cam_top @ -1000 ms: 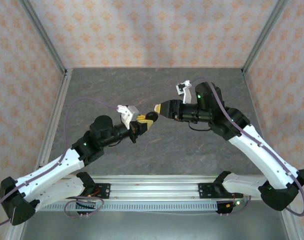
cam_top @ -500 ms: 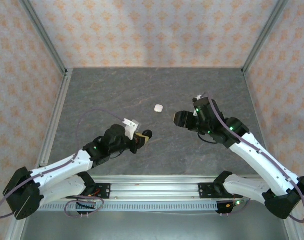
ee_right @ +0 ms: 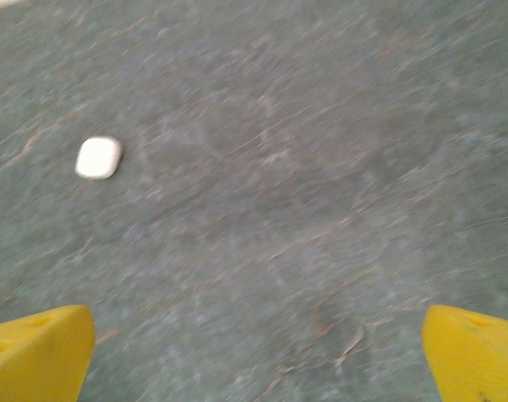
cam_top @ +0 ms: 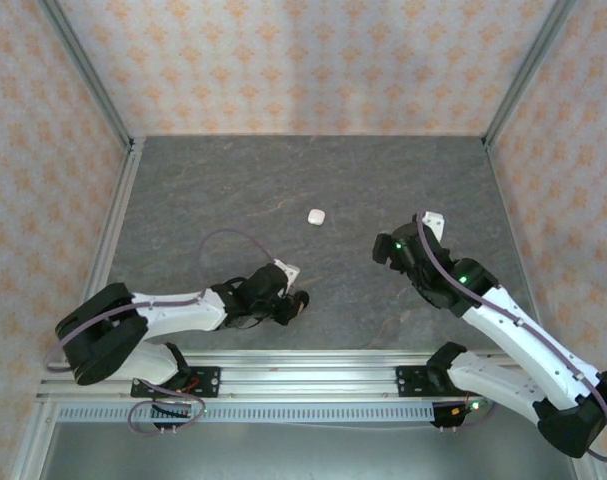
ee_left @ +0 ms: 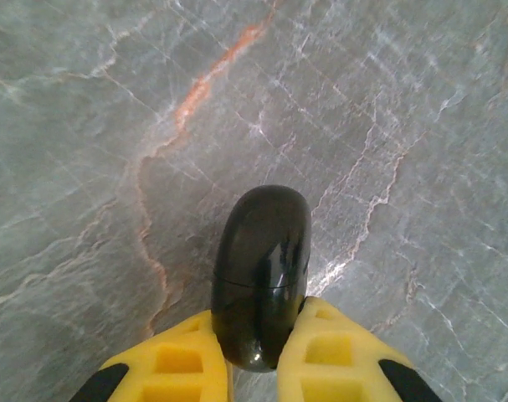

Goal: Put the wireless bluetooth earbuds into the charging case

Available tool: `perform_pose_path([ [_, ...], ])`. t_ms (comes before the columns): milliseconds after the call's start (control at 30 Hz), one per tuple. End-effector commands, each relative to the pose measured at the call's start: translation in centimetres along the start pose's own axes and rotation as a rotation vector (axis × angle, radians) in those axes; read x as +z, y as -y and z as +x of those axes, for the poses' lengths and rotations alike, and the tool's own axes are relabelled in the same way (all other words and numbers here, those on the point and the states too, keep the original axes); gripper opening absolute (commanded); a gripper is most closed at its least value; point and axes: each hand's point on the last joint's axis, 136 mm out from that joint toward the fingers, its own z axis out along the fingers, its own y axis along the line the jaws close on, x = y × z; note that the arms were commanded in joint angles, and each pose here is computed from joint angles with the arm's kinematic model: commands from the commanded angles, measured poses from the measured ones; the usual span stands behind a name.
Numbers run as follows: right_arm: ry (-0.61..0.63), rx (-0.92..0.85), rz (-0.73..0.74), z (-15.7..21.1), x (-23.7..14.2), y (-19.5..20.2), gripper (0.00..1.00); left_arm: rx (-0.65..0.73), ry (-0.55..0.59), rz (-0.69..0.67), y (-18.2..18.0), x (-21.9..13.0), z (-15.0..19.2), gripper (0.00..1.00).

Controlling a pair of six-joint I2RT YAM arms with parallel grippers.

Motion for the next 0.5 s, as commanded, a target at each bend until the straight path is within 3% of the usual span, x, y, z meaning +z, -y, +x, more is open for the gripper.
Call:
perform_pose_path([
  [0,0.156,-0.042,0.174,-2.2,-0.4,3.5,0.99,-0.004,0.028,-0.027,0.5,-0.2,-1.8,0.13],
  [100,0.217,-0.075,0.258,-3.3,-0.5,5.2,0.99,0.016,0.03,-0.061,0.3,-0.8,-2.4,0.23],
  [267,0.213,-0.038,0.334,-3.8,1.4,7.9,0.99,0.073,0.052,-0.161,-0.9,-3.4,-3.7,0.42],
  [467,0.217,0.042,0.398,-4.5,4.1,11.3,0.99,0.127,0.172,-0.283,-2.5,-8.6,-6.7,0.71],
])
